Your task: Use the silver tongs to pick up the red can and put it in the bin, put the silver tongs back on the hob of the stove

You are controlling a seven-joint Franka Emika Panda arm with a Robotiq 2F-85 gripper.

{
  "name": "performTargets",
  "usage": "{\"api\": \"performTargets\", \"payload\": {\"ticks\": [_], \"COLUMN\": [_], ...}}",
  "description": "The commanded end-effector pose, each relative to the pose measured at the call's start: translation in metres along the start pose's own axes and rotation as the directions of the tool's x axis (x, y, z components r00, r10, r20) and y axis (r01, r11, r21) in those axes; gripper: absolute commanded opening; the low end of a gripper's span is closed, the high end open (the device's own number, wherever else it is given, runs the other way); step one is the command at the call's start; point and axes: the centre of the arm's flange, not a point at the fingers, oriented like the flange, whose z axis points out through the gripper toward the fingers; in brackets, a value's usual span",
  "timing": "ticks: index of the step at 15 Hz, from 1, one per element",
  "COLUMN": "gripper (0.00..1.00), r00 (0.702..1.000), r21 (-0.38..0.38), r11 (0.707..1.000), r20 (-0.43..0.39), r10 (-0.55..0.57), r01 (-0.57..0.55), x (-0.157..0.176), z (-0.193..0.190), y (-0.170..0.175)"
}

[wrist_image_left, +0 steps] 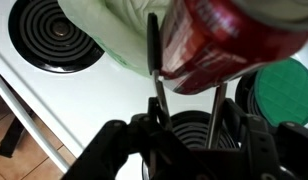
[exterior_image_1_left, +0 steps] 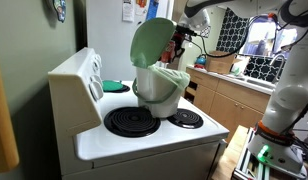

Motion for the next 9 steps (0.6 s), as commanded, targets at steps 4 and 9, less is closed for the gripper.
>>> {"api": "performTargets", "payload": {"ticks": [4,9], "gripper": [0.39,0.39], "r00": [0.999,0.999], "r21": [-0.089,-0.129], "r11": [0.995,0.991], "r20": [-0.023,-0.038], "r10": [0.045,0.028], "r01": [-0.047,-0.033], "x": [-0.017,-0.017], "z": [0.004,0.005], "y": [-0.03,-0.045]}}
